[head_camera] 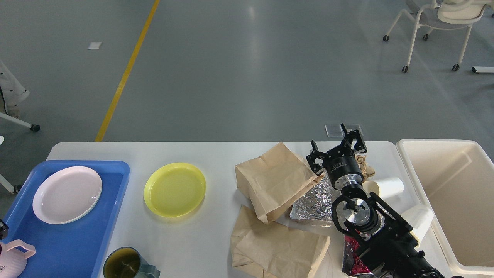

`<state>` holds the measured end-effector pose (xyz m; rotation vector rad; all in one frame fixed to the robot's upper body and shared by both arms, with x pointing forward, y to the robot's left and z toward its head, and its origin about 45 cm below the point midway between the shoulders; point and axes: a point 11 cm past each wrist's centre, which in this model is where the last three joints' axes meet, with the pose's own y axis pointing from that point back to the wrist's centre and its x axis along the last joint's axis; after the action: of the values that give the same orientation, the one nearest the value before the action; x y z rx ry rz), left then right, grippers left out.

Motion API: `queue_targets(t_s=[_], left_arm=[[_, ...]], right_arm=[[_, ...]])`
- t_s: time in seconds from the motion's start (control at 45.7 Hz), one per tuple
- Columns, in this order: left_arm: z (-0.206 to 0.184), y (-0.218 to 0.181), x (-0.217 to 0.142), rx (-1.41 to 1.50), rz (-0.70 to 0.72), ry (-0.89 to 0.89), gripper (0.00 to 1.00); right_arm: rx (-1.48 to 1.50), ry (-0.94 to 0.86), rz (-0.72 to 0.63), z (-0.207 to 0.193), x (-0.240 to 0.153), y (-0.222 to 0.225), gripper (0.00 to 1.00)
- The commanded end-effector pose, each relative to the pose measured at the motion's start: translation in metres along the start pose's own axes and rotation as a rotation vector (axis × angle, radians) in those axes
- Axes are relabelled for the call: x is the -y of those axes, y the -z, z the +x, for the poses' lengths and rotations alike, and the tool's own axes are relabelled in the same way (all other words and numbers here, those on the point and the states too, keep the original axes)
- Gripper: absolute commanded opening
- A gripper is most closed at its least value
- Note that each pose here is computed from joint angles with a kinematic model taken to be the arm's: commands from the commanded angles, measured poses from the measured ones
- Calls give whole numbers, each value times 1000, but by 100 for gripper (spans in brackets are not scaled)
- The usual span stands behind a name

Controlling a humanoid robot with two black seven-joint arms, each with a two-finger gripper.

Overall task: Tidy desktop
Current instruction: 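Set the pink mug on the blue tray corner and open the left gripper, then raise the left gripper and move it above the dark teal mug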

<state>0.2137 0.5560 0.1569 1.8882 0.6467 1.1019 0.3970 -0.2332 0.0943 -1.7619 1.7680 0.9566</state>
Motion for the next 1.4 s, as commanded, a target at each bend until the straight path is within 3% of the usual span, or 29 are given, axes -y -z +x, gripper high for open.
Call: queue_targets(t_s=[0.0, 0.35, 0.547, 0.81, 0.832, 0.941, 1.182, 1.379], left_arm=[[7, -4, -6, -8, -14, -11, 93], [51, -13, -56, 34, -106, 66, 97], [69, -56, -121, 220, -192, 96, 97], [36, -154, -236, 673, -214, 64, 97], [26, -168, -259, 736, -226, 59, 97], [0, -194, -309, 860, -248, 37, 97], [-21, -198, -397, 979, -322, -36, 97], [-18, -195, -419, 936, -400, -34, 97]], right_arm=[[0, 0, 0, 0, 0, 0, 100], [0, 0, 0, 0, 0, 0, 100], [0, 0, 0, 0, 0, 0, 100], [0, 0, 0, 0, 0, 0, 100], [0, 0, 0, 0, 0, 0, 100], [0, 0, 0, 0, 0, 0, 100], [0, 0, 0, 0, 0, 0, 100], [0, 0, 0, 0, 0, 0, 100]])
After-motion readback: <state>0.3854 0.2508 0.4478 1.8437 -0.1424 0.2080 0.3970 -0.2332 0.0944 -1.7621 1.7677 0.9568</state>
